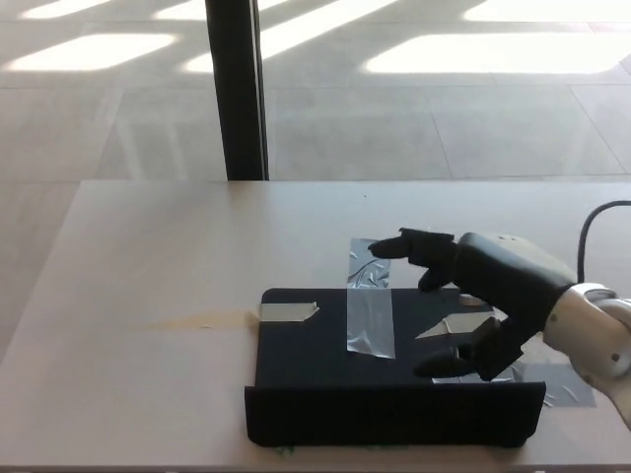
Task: The robot uses its right hand to open a folded tablet cover kept in the middle of the desk
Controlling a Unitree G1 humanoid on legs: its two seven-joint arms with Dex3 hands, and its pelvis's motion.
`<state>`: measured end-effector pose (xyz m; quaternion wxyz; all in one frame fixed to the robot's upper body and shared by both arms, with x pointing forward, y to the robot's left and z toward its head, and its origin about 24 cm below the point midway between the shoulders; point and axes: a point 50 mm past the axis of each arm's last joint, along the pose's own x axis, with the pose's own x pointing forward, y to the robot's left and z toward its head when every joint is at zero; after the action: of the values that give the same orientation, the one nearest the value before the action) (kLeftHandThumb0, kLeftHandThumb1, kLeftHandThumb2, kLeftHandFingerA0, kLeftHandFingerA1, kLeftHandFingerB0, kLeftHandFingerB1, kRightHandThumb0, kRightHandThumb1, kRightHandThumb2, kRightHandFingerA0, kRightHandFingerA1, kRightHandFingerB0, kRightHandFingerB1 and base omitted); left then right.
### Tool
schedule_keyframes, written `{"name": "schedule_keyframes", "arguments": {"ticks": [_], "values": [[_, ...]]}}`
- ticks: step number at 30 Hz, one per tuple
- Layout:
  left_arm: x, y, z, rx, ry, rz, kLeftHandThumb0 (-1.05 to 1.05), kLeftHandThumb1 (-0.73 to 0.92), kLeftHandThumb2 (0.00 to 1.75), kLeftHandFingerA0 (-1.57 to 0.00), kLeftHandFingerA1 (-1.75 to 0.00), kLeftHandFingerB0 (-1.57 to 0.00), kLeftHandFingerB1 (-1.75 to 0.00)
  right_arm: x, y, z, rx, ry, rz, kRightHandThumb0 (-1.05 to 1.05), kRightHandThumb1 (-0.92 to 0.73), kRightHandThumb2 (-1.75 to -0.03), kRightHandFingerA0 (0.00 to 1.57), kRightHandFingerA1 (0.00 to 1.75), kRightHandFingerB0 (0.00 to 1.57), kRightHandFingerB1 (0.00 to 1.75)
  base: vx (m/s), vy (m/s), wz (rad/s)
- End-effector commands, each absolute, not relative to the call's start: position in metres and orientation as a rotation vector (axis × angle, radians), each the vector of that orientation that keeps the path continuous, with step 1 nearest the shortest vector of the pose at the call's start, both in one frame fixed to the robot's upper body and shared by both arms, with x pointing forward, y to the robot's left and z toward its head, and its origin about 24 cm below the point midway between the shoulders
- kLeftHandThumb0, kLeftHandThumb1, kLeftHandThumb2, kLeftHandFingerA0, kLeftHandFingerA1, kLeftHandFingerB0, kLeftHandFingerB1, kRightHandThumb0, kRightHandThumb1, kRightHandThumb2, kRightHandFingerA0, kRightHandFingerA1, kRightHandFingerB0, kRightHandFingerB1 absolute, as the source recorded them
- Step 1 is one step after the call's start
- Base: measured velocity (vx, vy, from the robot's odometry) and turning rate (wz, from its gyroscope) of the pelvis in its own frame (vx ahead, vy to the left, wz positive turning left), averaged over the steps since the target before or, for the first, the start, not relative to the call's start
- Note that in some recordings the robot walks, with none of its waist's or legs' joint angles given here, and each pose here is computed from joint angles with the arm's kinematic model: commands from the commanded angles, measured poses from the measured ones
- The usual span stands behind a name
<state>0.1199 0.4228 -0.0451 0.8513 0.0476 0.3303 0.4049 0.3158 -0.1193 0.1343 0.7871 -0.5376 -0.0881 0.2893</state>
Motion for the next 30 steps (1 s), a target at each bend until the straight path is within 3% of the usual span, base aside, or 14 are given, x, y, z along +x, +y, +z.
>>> {"name": "schedule_keyframes", "arguments": {"ticks": [1,5,6,7,10,11,15,16,19,21,22,23,29,30], "values": [[0.122,0.431,-0.035,0.069,0.641,0.853,-0.41,0.35,0.51,-1.16,-0.76,-0.98,-0.72,0.313,-0.118,0.095,-1.715,0.416,1.023,-0.84,-0.39,-0.82,0.29,0.60,0.09,0.41,0.00,0.000,0.00],[0.121,0.432,-0.035,0.082,0.650,0.855,-0.44,0.34,0.51,-1.18,-0.75,-0.99,-0.71,0.302,-0.113,0.065,-1.812,0.492,1.116,-0.91,-0.50,-0.57,0.39,0.64,0.38,0.46,0.00,0.000,0.00],[0.119,0.432,-0.036,0.088,0.652,0.852,-0.41,0.34,0.51,-1.14,-0.75,-0.97,-0.71,0.300,-0.112,0.058,-1.790,0.539,1.117,-0.85,-0.42,-0.86,0.25,0.59,0.36,0.53,0.00,0.000,0.00],[0.119,0.431,-0.036,0.083,0.647,0.852,-0.40,0.34,0.51,-1.15,-0.75,-0.98,-0.71,0.298,-0.113,0.052,-1.773,0.546,1.122,-0.83,-0.47,-0.55,0.31,0.60,0.38,0.46,0.00,0.000,0.00],[0.120,0.432,-0.035,0.074,0.639,0.846,-0.40,0.34,0.51,-1.15,-0.76,-1.00,-0.72,0.297,-0.114,0.042,-1.755,0.594,1.131,-0.80,-0.50,-0.56,0.28,0.62,0.26,0.44,0.00,0.000,0.00],[0.120,0.432,-0.035,0.076,0.641,0.849,-0.43,0.34,0.51,-1.18,-0.75,-0.99,-0.71,0.297,-0.115,0.036,-1.846,0.578,1.171,-0.82,-0.44,-0.91,0.43,0.69,0.32,0.53,0.00,0.000,0.00],[0.120,0.432,-0.034,0.069,0.639,0.850,-0.44,0.34,0.51,-1.18,-0.75,-0.99,-0.71,0.297,-0.115,0.034,-1.838,0.628,1.108,-0.90,-0.49,-0.92,0.33,0.70,0.33,0.56,0.00,0.000,0.00],[0.120,0.432,-0.034,0.061,0.635,0.850,-0.50,0.27,0.73,-1.14,-0.89,-0.95,-0.81,0.299,-0.118,0.031,-1.786,0.623,1.055,-0.88,-0.46,-0.89,0.29,0.68,0.38,0.55,0.00,0.000,0.00],[0.121,0.432,-0.034,0.057,0.632,0.848,-0.43,0.34,0.52,-1.19,-0.78,-0.98,-0.73,0.299,-0.122,0.028,-1.787,0.595,1.033,-0.90,-0.53,-0.61,0.44,0.70,0.46,0.51,0.00,0.000,0.00],[0.122,0.432,-0.034,0.058,0.631,0.846,-0.50,0.27,0.73,-1.16,-0.90,-0.95,-0.81,0.298,-0.126,0.026,-1.756,0.609,1.019,-0.84,-0.54,-0.58,0.38,0.77,0.40,0.52,0.00,0.000,0.00],[0.122,0.433,-0.034,0.061,0.631,0.849,-0.51,0.27,0.73,-1.13,-0.88,-0.97,-0.82,0.297,-0.127,0.028,-1.726,0.622,1.003,-0.80,-0.42,-0.89,0.37,0.70,0.28,0.54,0.00,0.000,0.00],[0.122,0.433,-0.033,0.064,0.632,0.850,-0.50,0.27,0.74,-1.11,-0.88,-0.95,-0.81,0.297,-0.127,0.030,-1.728,0.613,0.998,-0.83,-0.55,-0.57,0.40,0.70,0.37,0.48,0.00,0.000,0.00],[0.121,0.434,-0.032,0.087,0.637,0.843,-0.42,0.36,0.52,-1.21,-0.76,-0.96,-0.70,0.281,-0.125,0.031,-1.661,0.532,0.979,-0.91,-0.46,-0.85,0.44,0.80,0.07,0.40,0.00,0.000,0.00],[0.120,0.435,-0.032,0.087,0.638,0.847,-0.44,0.36,0.51,-1.20,-0.75,-0.95,-0.70,0.275,-0.125,0.033,-1.615,0.521,0.987,-0.84,-0.55,-0.57,0.52,0.94,0.11,0.35,0.00,0.000,0.00]]}}
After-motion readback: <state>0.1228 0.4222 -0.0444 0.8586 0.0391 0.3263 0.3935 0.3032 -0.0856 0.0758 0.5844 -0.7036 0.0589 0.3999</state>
